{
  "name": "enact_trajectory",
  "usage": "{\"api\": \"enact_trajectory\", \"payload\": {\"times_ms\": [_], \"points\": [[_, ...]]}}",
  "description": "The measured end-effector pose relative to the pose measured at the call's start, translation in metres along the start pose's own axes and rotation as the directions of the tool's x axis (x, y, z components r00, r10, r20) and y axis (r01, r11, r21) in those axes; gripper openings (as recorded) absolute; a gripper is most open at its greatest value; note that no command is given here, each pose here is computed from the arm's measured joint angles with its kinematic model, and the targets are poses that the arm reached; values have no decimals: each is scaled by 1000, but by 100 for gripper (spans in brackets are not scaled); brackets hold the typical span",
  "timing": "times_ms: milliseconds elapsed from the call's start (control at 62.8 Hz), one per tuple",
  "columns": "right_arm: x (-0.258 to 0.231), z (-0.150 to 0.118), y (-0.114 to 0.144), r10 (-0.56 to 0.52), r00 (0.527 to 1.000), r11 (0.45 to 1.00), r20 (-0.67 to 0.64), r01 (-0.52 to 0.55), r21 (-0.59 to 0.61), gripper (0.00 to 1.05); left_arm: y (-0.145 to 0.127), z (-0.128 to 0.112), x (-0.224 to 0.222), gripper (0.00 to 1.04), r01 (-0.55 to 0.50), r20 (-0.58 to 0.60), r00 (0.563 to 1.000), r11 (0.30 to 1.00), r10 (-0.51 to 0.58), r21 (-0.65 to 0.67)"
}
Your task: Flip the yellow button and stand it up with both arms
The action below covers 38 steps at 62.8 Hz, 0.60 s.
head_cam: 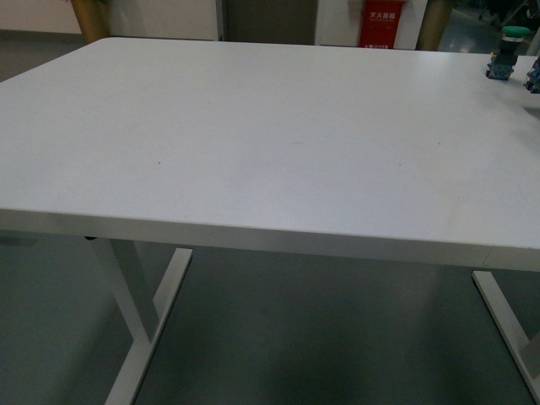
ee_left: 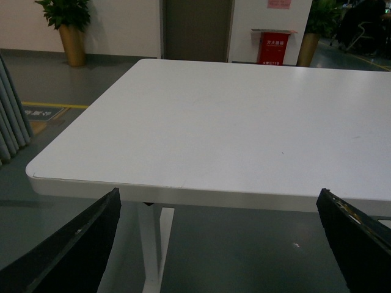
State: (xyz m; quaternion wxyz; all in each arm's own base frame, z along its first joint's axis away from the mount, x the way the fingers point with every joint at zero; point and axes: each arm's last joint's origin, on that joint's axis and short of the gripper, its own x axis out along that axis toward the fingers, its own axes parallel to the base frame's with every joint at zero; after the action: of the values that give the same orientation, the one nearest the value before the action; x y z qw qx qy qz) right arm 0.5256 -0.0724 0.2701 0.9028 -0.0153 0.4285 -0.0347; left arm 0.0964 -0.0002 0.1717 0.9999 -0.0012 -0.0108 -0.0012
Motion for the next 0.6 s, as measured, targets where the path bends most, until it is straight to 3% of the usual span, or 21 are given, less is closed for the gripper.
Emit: {"api": "enact_trajectory", "payload": {"times_ms": [605], "points": [[10, -5, 0, -33, 999, 999, -9, 33, -22, 34, 0, 0, 0, 99, 0, 0, 1000, 1000, 0, 0]]}}
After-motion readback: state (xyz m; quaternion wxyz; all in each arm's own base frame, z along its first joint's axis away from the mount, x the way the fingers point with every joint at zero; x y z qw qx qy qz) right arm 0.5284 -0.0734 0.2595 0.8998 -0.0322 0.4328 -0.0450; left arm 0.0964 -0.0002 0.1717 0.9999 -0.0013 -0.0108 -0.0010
